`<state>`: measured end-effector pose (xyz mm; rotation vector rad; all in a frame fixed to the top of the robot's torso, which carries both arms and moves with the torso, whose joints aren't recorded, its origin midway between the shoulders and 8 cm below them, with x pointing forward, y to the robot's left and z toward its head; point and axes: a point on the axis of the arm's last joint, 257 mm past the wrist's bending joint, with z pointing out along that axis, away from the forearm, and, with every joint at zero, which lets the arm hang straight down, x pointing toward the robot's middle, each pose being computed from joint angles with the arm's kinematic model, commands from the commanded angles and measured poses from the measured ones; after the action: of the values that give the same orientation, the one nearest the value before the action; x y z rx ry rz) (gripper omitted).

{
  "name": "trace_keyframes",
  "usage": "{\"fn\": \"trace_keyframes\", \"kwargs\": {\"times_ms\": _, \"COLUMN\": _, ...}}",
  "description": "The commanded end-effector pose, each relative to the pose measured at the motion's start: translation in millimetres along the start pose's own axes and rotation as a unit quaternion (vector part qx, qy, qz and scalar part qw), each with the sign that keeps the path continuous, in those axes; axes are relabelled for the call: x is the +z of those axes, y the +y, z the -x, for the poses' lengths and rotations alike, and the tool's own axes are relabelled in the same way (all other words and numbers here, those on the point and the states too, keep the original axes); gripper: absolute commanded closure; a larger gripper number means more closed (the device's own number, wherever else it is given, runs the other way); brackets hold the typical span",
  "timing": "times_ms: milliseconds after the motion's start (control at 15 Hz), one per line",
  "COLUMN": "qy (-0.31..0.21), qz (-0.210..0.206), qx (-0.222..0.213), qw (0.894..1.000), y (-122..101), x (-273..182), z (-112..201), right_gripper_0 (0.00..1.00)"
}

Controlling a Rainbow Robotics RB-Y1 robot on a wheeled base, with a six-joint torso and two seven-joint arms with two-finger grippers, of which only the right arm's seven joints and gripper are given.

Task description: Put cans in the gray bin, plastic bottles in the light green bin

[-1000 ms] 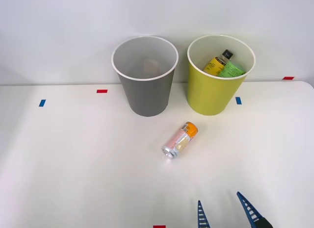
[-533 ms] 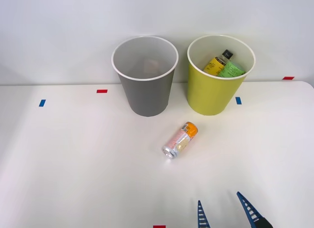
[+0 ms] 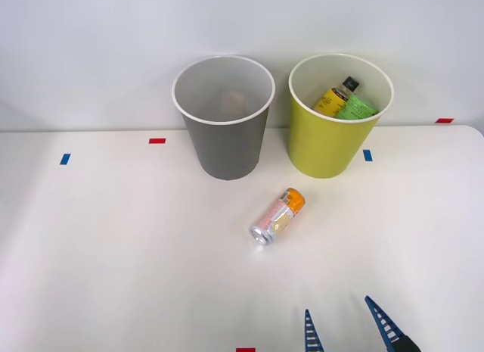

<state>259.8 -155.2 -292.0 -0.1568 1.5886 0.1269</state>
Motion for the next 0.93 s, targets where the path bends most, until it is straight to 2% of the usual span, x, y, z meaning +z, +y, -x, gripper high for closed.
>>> {"fn": "trace_keyframes", "kwargs": {"times_ms": 67, "qy": 0.0, "qz": 0.0, "qx": 0.0, "qw": 1.0, "y": 0, "x": 0, "z": 0, "right_gripper_0": 0.0}}
{"fn": "trace_keyframes", "kwargs": {"times_ms": 467, "qy": 0.0, "qz": 0.0, "qx": 0.0, "qw": 1.0, "y": 0, "x": 0, "z": 0, "right_gripper_0": 0.0}}
{"fn": "trace_keyframes", "kwargs": {"times_ms": 533, "qy": 0.03, "qz": -0.003, "qx": -0.003, "qw": 1.0, "y": -4, "x": -7, "z": -23, "right_gripper_0": 0.0}}
{"fn": "trace_keyframes", "kwargs": {"times_ms": 600, "qy": 0.03, "qz": -0.006, "qx": -0.002, "qw": 1.0, "y": -5, "x": -8, "z": -24, "right_gripper_0": 0.0}}
{"fn": "trace_keyframes", "kwargs": {"times_ms": 800, "qy": 0.014, "qz": -0.018, "qx": -0.009, "qw": 1.0, "y": -15, "x": 1, "z": -9, "right_gripper_0": 0.0}}
{"fn": "trace_keyframes", "kwargs": {"times_ms": 933, "qy": 0.037, "qz": -0.017, "qx": -0.006, "qw": 0.999, "y": -19, "x": 14, "z": -2, "right_gripper_0": 0.0}}
